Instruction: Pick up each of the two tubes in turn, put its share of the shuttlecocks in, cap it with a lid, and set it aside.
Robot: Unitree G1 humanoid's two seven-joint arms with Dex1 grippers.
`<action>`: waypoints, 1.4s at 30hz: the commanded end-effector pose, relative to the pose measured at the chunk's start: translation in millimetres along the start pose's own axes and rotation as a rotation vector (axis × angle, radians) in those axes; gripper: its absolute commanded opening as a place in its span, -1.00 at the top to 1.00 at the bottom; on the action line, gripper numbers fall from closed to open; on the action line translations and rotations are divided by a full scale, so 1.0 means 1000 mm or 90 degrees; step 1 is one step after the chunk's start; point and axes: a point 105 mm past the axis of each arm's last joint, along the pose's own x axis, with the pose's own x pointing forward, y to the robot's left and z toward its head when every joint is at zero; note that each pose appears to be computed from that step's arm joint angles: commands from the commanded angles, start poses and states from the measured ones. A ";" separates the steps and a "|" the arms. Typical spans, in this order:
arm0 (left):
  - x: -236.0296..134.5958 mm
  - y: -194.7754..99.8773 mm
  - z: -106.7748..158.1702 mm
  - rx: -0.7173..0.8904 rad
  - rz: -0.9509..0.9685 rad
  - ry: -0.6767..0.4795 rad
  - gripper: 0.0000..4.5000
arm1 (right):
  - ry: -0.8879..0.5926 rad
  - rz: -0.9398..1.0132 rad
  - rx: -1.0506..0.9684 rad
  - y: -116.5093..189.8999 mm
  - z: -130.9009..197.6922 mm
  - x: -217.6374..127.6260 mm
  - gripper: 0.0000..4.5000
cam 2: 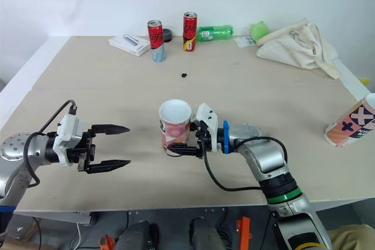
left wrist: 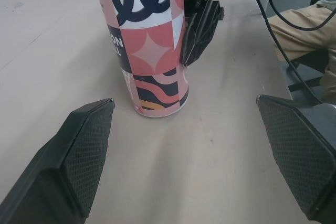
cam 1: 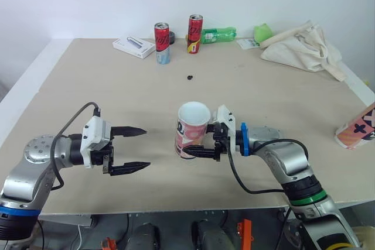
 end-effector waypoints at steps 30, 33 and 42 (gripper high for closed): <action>0.069 0.043 0.036 0.058 0.064 -0.096 -1.00 | -0.094 -0.971 0.160 -0.128 -0.036 -0.263 -0.45; 0.072 0.042 0.034 0.060 0.062 -0.085 -1.00 | -0.093 -0.949 0.181 -0.129 -0.040 -0.258 -0.45; 0.075 0.048 0.030 0.048 0.079 -0.063 -1.00 | -0.080 -0.932 0.205 -0.128 -0.054 -0.251 -0.45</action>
